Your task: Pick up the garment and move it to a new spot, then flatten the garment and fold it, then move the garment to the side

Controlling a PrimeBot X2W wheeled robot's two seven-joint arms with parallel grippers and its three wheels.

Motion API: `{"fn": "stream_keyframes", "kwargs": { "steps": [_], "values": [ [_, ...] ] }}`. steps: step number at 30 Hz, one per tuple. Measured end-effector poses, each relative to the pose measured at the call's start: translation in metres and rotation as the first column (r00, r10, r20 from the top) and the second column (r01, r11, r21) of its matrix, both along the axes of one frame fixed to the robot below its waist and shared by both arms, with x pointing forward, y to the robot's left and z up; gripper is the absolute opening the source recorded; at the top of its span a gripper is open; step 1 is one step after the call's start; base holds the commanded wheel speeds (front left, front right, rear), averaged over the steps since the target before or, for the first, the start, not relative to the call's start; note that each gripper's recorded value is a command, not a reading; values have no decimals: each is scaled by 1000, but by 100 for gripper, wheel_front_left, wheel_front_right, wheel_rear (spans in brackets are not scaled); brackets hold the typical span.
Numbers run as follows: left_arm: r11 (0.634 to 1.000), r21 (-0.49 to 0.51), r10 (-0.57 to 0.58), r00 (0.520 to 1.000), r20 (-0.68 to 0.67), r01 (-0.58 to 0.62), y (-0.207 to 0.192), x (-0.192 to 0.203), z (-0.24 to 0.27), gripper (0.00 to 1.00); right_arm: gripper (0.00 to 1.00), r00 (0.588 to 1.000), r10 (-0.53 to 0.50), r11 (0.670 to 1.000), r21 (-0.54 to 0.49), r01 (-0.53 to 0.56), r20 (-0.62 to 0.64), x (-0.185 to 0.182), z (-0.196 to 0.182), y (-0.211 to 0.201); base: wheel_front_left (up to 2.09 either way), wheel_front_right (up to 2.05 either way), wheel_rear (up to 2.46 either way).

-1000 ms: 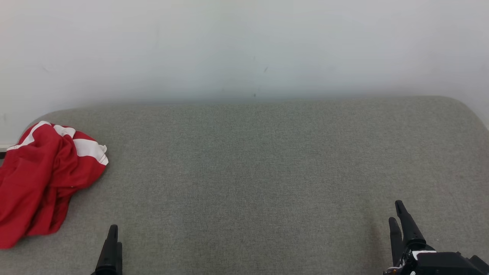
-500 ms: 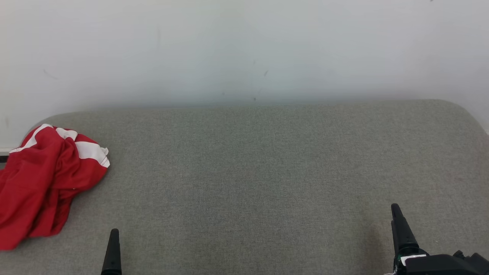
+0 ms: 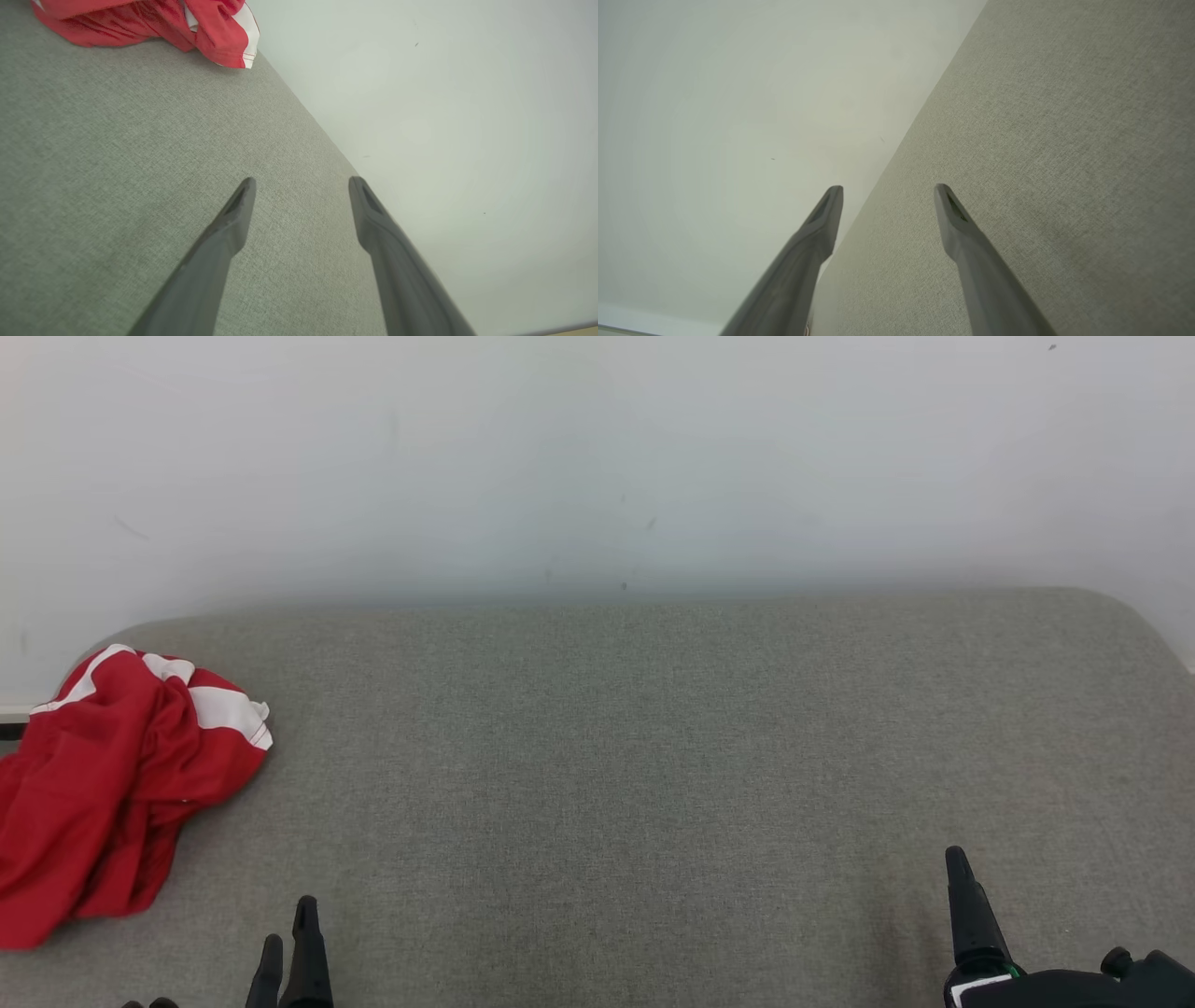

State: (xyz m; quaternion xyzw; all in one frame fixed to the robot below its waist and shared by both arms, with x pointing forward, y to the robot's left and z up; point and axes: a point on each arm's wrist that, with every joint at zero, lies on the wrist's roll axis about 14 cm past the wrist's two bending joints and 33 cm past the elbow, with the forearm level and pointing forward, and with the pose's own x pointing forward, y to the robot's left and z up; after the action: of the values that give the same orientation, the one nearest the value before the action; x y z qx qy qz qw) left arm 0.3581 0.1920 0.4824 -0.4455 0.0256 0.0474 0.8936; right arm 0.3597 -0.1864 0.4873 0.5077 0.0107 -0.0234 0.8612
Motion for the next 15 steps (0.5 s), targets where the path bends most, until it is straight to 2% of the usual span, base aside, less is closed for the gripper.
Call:
{"fn": "stream_keyframes", "kwargs": {
  "steps": [7,15],
  "values": [
    [986,163,-28,1000,-1,28,-5,-3,1,100,100,1000,19,991,-136,-18,9,-2,2,4,0,0,0],
    [946,321,-52,999,2,49,-10,-6,3,100,100,999,44,956,-290,-40,6,-5,0,8,0,0,0]
  ]
}}
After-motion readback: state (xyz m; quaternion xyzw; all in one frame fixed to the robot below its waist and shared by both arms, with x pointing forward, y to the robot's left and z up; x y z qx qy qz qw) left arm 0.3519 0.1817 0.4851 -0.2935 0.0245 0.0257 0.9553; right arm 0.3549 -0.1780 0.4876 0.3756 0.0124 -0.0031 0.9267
